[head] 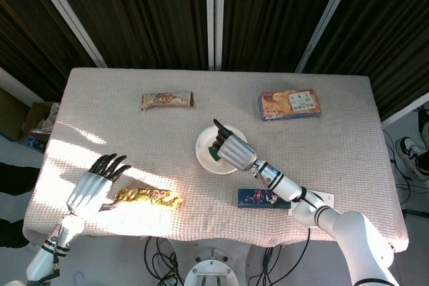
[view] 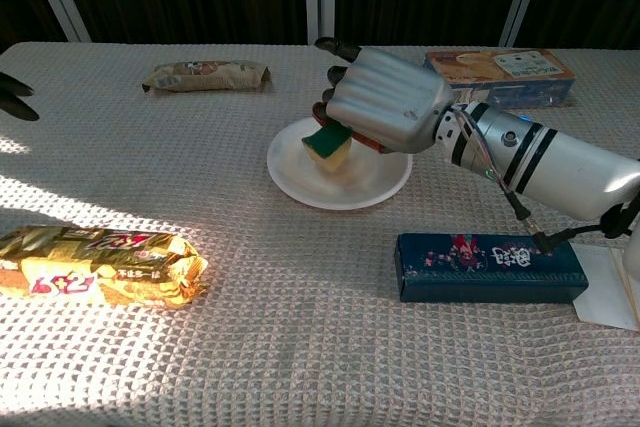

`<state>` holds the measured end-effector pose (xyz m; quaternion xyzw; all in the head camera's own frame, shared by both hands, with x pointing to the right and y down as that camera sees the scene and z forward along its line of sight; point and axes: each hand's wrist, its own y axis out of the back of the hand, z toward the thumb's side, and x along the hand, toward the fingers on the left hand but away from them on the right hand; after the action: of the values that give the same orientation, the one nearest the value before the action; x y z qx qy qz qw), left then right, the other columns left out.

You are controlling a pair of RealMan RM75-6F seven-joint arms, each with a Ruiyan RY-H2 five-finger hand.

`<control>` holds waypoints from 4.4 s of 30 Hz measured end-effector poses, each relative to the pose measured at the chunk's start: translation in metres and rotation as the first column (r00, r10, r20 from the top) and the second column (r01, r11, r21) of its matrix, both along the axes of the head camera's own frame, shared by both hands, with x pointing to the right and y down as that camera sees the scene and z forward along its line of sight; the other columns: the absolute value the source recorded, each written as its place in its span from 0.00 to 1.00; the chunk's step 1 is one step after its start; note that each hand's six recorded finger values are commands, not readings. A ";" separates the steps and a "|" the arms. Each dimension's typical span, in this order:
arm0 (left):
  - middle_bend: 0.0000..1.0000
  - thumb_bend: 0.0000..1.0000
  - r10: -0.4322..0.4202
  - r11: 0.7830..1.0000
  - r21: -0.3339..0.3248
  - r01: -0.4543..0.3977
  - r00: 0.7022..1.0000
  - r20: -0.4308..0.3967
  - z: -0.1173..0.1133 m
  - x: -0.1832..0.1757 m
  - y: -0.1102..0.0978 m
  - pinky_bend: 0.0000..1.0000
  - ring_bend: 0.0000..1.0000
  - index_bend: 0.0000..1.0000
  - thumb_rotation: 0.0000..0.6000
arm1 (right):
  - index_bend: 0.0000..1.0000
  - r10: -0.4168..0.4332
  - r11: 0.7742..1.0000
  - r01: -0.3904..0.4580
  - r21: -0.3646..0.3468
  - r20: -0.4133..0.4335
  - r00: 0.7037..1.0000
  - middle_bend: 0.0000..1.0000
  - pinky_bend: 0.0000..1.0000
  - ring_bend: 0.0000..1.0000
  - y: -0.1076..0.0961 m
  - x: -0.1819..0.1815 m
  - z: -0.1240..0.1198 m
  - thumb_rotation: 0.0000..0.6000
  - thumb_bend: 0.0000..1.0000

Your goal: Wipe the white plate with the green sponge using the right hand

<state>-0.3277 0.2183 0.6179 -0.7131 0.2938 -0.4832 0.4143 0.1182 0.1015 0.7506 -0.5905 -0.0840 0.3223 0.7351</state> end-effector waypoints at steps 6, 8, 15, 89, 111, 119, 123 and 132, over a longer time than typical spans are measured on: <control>0.11 0.02 -0.005 1.000 -0.007 0.005 1.000 0.002 0.002 -0.001 0.002 0.14 0.09 0.20 1.00 | 0.87 -0.038 0.998 0.035 -0.052 -0.056 0.998 0.61 0.06 0.33 0.014 0.003 0.013 1.00 0.50; 0.11 0.02 -0.008 1.000 -0.010 0.008 1.000 0.004 0.002 -0.002 0.003 0.14 0.09 0.20 1.00 | 0.87 -0.044 0.997 0.039 -0.064 -0.089 0.995 0.61 0.06 0.33 0.017 0.006 0.021 1.00 0.51; 0.11 0.02 -0.006 1.000 -0.006 0.006 1.000 0.007 0.000 -0.001 0.001 0.14 0.09 0.20 1.00 | 0.87 -0.018 0.998 0.015 -0.060 -0.047 0.999 0.61 0.06 0.33 0.014 -0.004 0.019 1.00 0.51; 0.11 0.02 -0.016 1.000 -0.009 0.016 1.000 0.019 0.000 -0.004 0.003 0.14 0.09 0.19 1.00 | 0.87 0.097 0.960 -0.074 -0.269 0.072 0.993 0.64 0.06 0.36 0.016 -0.002 0.018 1.00 0.52; 0.11 0.02 -0.017 1.000 -0.012 0.018 1.000 0.026 0.000 -0.004 0.003 0.14 0.09 0.19 1.00 | 0.87 0.117 0.964 -0.096 -0.246 0.072 0.990 0.65 0.06 0.37 0.001 -0.024 0.017 1.00 0.52; 0.11 0.02 -0.012 1.000 0.006 0.011 1.000 0.017 -0.003 -0.004 0.002 0.14 0.09 0.19 1.00 | 0.87 0.207 0.960 -0.183 -0.211 0.097 0.974 0.64 0.06 0.35 -0.015 0.024 0.000 1.00 0.52; 0.11 0.02 -0.004 1.000 0.017 0.003 1.000 0.012 -0.005 -0.001 0.000 0.14 0.09 0.19 1.00 | 0.81 0.300 0.938 -0.285 -0.199 0.048 0.953 0.62 0.05 0.35 -0.026 0.071 0.000 1.00 0.52; 0.11 0.02 0.008 1.000 0.022 -0.008 1.000 0.010 -0.007 0.005 -0.001 0.14 0.09 0.19 1.00 | 0.17 0.413 0.876 -0.426 -0.227 -0.107 0.904 0.27 0.00 0.09 -0.031 0.124 0.025 1.00 0.47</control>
<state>-0.3231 0.2173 0.6110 -0.7072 0.2944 -0.4818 0.4256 0.2421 0.0703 0.7755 -0.6351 -0.1493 0.4980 0.5713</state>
